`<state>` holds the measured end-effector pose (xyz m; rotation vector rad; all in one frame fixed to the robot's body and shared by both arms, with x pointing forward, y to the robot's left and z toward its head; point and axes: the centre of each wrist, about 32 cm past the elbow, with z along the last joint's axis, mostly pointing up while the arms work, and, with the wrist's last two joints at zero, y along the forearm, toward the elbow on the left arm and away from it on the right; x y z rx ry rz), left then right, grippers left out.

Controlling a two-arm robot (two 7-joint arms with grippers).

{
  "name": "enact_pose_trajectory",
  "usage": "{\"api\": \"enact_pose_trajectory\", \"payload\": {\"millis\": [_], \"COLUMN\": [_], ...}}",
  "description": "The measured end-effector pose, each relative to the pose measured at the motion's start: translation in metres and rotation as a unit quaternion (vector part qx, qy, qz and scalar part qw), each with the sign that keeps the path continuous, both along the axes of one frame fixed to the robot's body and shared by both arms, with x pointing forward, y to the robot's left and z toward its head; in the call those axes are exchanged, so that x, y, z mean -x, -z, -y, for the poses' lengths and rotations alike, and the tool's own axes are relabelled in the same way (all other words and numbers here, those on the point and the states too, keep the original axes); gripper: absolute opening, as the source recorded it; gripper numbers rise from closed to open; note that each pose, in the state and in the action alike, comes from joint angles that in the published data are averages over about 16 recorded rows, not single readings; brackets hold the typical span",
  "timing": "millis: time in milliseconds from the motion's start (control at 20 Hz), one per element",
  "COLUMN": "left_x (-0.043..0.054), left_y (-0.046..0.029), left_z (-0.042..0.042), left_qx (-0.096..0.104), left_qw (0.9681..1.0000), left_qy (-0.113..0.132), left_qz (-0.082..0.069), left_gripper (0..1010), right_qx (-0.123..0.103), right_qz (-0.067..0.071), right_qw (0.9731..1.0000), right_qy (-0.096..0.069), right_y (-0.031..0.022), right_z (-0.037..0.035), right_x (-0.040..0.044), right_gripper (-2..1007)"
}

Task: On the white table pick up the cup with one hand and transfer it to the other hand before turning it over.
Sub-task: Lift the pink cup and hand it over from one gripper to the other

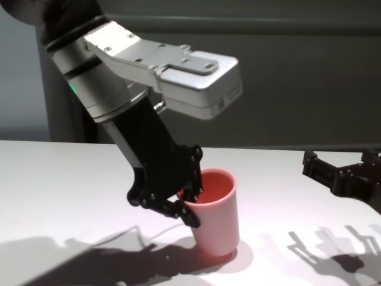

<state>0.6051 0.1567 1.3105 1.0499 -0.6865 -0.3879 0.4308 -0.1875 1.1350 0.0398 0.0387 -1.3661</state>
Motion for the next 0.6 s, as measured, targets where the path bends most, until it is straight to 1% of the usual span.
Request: {"api": "enact_pose_trajectory", "payload": {"millis": [150, 300, 450, 600], "left_x": [0.0024, 0.0054, 0.0088, 0.0119], "left_y": [0.0009, 0.0013, 0.0012, 0.0003], "left_z": [-0.0064, -0.0154, -0.0266, -0.0391], "left_qx": [0.026, 0.059, 0.095, 0.132], "left_qw": [0.9995, 0.9974, 0.9930, 0.9865], "left_qy": [-0.018, -0.041, -0.068, -0.094], "left_qz": [-0.006, -0.012, -0.020, -0.027], "left_gripper": [54, 54, 54, 54], "right_qx": [0.000, 0.000, 0.000, 0.000], "right_qz": [0.000, 0.000, 0.000, 0.000], "right_qw": [1.0000, 1.0000, 1.0000, 1.0000], "right_qy": [0.000, 0.000, 0.000, 0.000], "right_y": [0.0000, 0.0000, 0.0000, 0.0000], "right_z": [0.0000, 0.0000, 0.0000, 0.0000], "right_x": [0.0000, 0.0000, 0.0000, 0.0000], "right_gripper": [1002, 1002, 1002, 1002]}}
